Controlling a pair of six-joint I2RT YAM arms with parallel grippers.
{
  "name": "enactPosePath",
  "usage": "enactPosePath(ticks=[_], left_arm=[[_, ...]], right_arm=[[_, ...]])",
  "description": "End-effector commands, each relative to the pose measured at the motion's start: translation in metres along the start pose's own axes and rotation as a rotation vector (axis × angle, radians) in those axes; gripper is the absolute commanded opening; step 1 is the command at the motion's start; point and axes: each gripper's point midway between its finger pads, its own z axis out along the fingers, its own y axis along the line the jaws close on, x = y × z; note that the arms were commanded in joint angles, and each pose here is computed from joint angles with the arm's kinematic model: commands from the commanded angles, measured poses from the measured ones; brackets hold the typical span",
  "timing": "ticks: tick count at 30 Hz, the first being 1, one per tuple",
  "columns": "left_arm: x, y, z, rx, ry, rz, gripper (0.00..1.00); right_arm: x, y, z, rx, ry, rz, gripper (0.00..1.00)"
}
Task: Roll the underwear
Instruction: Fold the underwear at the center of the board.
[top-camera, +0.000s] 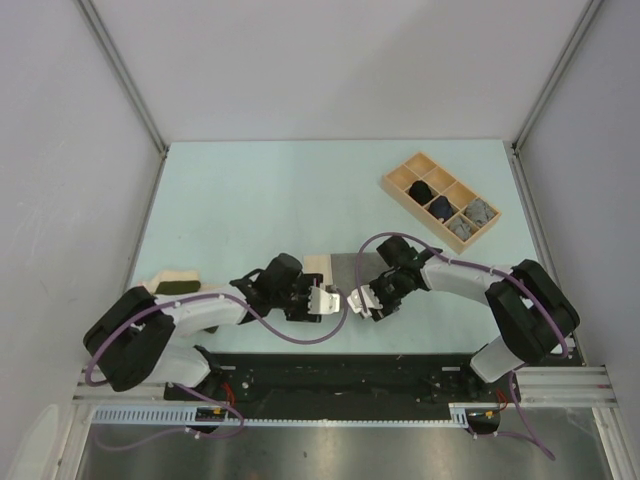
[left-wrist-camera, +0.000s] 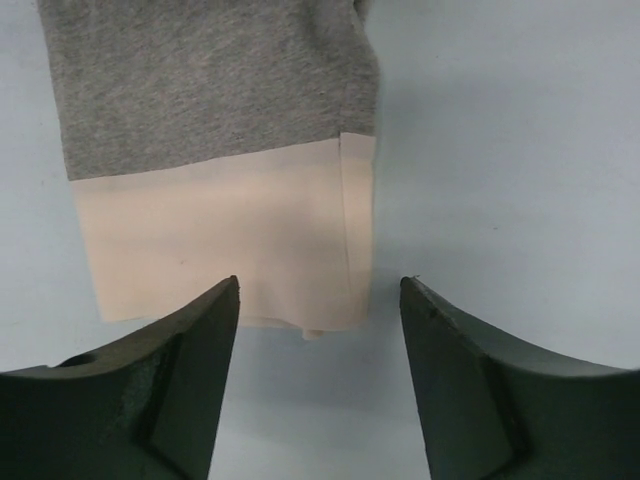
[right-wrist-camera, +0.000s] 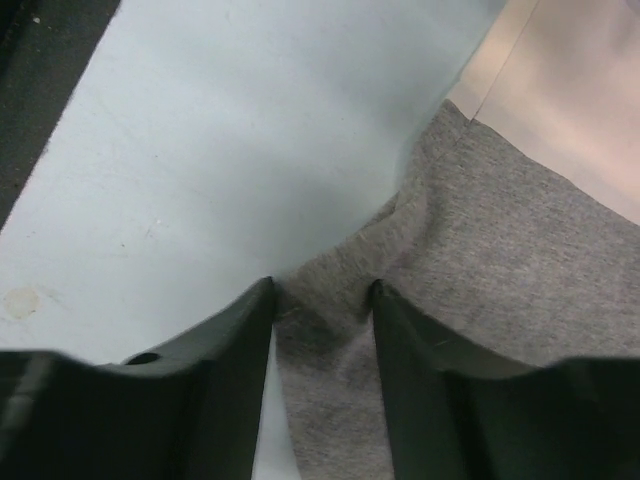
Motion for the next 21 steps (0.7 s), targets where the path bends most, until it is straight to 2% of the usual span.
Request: enactPosePath(ticks=[1,7,21], left_arm=[[0.003,0.004,0.005,-0.001,0.022,0.053,0.62],[0.012,-0.001,0.008,0.017,0.047,0.057,0.51],[0.019,-0.008,0.012,0.069,0.086,0.048,0.18]], right_arm=[[0.014,-0.002,-0.001,0.022,0.067,-0.032,0.42],[0.020,-0.004,-0.003,0.039,0.087,-0.011,0.24],[0.018,-0.002,-0.008,0.052,0.075,0.026,0.14]])
